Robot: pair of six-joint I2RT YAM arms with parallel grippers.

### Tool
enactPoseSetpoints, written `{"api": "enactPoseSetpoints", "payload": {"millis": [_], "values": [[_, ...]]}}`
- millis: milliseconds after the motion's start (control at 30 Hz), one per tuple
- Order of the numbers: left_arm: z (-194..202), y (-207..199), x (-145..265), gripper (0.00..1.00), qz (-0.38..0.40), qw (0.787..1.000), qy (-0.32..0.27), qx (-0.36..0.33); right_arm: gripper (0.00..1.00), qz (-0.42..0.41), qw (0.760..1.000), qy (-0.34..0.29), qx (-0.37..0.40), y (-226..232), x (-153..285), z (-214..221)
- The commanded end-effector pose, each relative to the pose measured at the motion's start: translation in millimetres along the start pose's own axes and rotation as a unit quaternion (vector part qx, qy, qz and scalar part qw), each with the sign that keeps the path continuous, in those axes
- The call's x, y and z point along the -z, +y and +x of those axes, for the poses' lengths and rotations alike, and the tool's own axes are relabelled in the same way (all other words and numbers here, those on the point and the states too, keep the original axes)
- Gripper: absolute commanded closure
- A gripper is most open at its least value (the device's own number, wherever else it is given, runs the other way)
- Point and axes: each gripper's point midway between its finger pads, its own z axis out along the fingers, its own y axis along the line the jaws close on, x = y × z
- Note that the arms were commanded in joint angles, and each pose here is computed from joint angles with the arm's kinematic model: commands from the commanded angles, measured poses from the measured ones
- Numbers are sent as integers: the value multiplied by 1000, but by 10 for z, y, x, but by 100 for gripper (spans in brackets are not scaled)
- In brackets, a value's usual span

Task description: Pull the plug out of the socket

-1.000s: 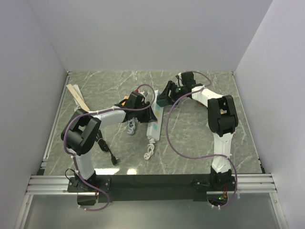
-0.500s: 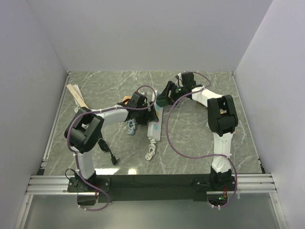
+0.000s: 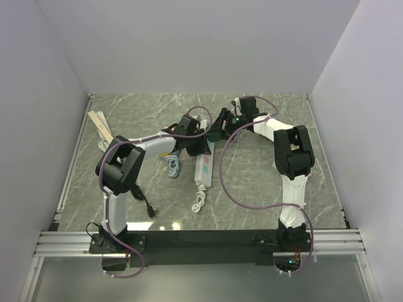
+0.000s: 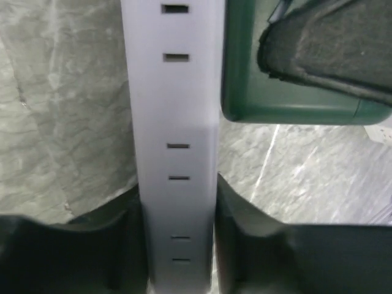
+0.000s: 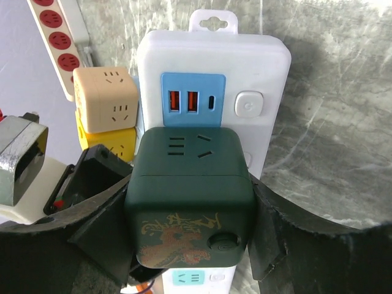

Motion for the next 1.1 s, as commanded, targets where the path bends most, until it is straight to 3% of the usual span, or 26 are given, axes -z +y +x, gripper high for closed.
{"api": "enactPoseSetpoints", "payload": {"millis": [0,33,133,233,533,700,933,1067], "values": [[-38,-71,-61,61,17,1000,2,-9,100,-12,1000,7,3,139,89,70],[-26,-63,-70,78,17,1000,4,-7,100,-12,1000,8,3,141,85,78],[3,27,-99,99,0,1000,6,-3,100,-17,1000,17,0,189,108,82],[42,159,-78,99,-18,1000,6,2,100,-16,999,32,-8,197,162,84],[313,634,29,99,-49,998,17,37,100,-28,999,-7,-35,-1,682,-602],[322,677,22,99,-54,998,19,40,100,-24,999,-28,-24,13,730,-619],[192,624,-25,100,-53,998,12,41,100,3,996,-69,-57,107,497,101],[168,617,-34,99,-53,998,12,43,100,-21,997,-52,-61,213,367,375]]}}
